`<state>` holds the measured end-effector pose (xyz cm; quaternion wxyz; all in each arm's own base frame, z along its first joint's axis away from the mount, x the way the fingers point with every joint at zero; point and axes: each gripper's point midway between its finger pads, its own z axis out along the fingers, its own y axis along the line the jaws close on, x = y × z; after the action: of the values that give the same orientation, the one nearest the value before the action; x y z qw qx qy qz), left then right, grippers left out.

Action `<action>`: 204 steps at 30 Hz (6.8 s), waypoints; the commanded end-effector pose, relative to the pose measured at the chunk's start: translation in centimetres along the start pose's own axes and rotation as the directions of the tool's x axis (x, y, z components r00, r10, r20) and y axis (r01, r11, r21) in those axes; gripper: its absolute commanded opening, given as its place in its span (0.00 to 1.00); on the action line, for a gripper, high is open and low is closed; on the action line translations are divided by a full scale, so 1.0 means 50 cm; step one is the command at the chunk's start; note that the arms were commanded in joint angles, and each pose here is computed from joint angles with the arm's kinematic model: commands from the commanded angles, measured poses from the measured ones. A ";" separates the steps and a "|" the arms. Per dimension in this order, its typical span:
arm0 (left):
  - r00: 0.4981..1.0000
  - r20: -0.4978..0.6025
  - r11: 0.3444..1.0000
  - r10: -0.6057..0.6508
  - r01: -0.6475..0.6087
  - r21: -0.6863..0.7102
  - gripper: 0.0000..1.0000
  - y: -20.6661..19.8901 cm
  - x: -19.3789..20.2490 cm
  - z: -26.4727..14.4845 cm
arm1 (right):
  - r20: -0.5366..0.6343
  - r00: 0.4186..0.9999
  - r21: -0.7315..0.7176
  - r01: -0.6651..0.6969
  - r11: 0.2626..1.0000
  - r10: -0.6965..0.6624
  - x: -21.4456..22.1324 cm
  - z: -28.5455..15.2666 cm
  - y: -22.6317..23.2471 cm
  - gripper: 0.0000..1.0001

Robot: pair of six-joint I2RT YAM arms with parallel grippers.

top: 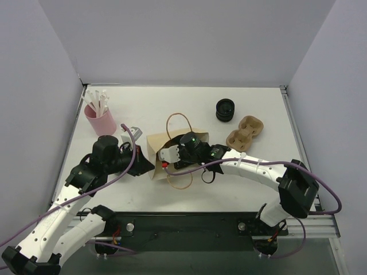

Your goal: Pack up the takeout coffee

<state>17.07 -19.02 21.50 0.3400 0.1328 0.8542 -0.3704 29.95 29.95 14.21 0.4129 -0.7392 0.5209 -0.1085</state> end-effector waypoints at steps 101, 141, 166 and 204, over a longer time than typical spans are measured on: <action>0.991 0.080 0.994 -0.107 0.108 -0.014 0.23 -0.072 -0.207 0.006 | 0.105 0.961 -0.100 -0.244 0.964 0.255 -0.028 -0.120 -0.106 0.67; 0.903 0.324 0.542 -0.281 0.428 -0.723 0.53 0.248 -0.206 -0.164 | 0.414 0.272 0.210 -0.957 0.199 0.869 -0.008 -0.428 -0.360 1.00; 0.742 0.656 0.238 -0.137 0.668 -0.706 0.45 0.667 -0.561 -0.205 | 0.313 0.267 0.053 -0.963 0.264 0.912 0.001 -0.477 -0.198 0.99; 0.733 0.680 0.237 -0.021 0.665 -0.709 0.07 0.547 -0.613 -0.348 | 0.344 0.336 0.183 -0.940 0.289 0.877 0.041 -0.531 -0.230 1.00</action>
<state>47.69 13.62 29.01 0.4235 -0.3957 0.8082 0.1040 23.52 17.73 36.58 0.5424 -0.2458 0.7938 0.1234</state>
